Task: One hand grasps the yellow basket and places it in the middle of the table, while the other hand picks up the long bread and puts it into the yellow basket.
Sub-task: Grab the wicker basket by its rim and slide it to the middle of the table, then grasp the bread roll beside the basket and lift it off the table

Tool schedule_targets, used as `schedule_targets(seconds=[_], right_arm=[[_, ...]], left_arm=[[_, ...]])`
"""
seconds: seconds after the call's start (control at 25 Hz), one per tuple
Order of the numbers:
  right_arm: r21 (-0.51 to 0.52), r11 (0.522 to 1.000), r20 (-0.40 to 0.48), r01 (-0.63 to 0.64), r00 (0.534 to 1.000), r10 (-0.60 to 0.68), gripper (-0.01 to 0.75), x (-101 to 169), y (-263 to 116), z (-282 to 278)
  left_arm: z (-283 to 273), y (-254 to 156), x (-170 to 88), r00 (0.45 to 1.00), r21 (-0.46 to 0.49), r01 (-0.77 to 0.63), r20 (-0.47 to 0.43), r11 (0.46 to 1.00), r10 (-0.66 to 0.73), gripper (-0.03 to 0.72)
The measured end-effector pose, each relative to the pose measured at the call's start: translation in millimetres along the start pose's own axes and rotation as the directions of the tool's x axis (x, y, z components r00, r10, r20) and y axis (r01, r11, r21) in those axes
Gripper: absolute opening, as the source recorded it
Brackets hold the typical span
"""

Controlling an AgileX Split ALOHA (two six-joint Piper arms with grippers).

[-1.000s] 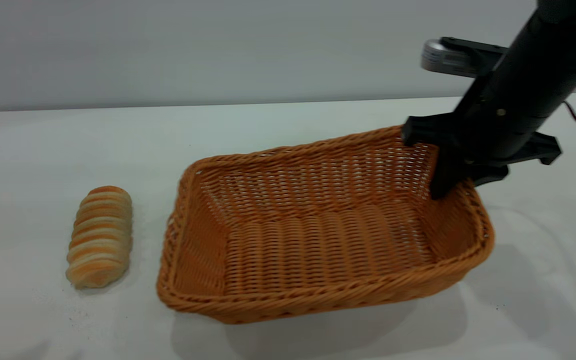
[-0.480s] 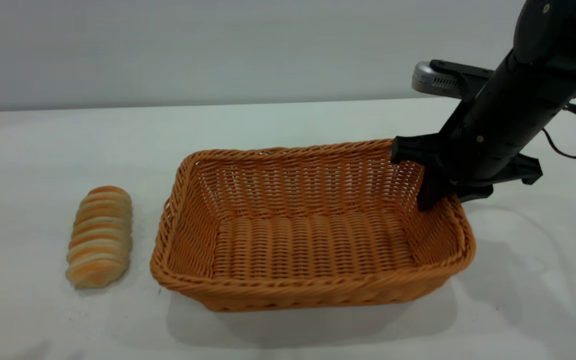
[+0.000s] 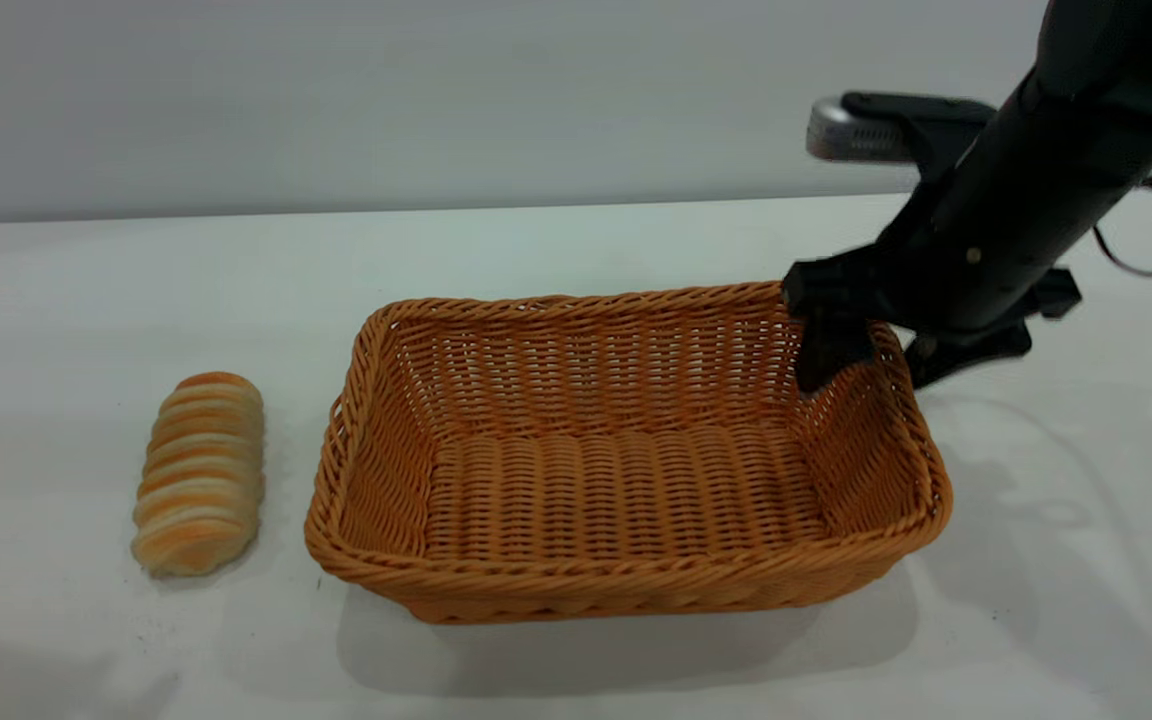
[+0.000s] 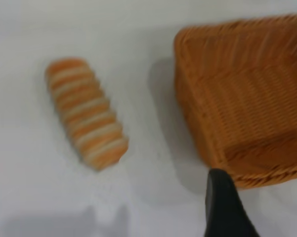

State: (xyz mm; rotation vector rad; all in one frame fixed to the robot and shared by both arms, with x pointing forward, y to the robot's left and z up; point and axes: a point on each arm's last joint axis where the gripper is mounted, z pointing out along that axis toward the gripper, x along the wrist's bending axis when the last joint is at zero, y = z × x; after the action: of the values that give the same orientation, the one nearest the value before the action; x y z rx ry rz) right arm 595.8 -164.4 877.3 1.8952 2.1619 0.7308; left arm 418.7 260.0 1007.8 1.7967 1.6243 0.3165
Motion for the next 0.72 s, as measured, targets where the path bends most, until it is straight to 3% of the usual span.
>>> schedule_targets(seconds=[0.32, 0.48, 0.72], right_arm=[[-0.139, 0.989, -0.031, 0.044, 0.998, -0.048, 0.538, 10.6, 25.1, -50.4], [-0.212, 0.975, -0.039, 0.071, 0.996, -0.081, 0.531, 15.4, 35.2, -77.0], [-0.274, 0.957, -0.046, 0.097, 0.992, -0.114, 0.53, 19.7, 42.1, -103.2]], left_arm=[[62.7, -2.7, 25.8, 0.987, 0.103, 0.128, -0.113, 0.986, -0.116, 0.424], [89.5, -10.3, 38.8, 0.975, 0.141, 0.16, -0.178, 0.977, -0.134, 0.424], [121.0, -8.0, 56.4, 0.955, 0.106, 0.163, -0.268, 0.981, -0.13, 0.424]])
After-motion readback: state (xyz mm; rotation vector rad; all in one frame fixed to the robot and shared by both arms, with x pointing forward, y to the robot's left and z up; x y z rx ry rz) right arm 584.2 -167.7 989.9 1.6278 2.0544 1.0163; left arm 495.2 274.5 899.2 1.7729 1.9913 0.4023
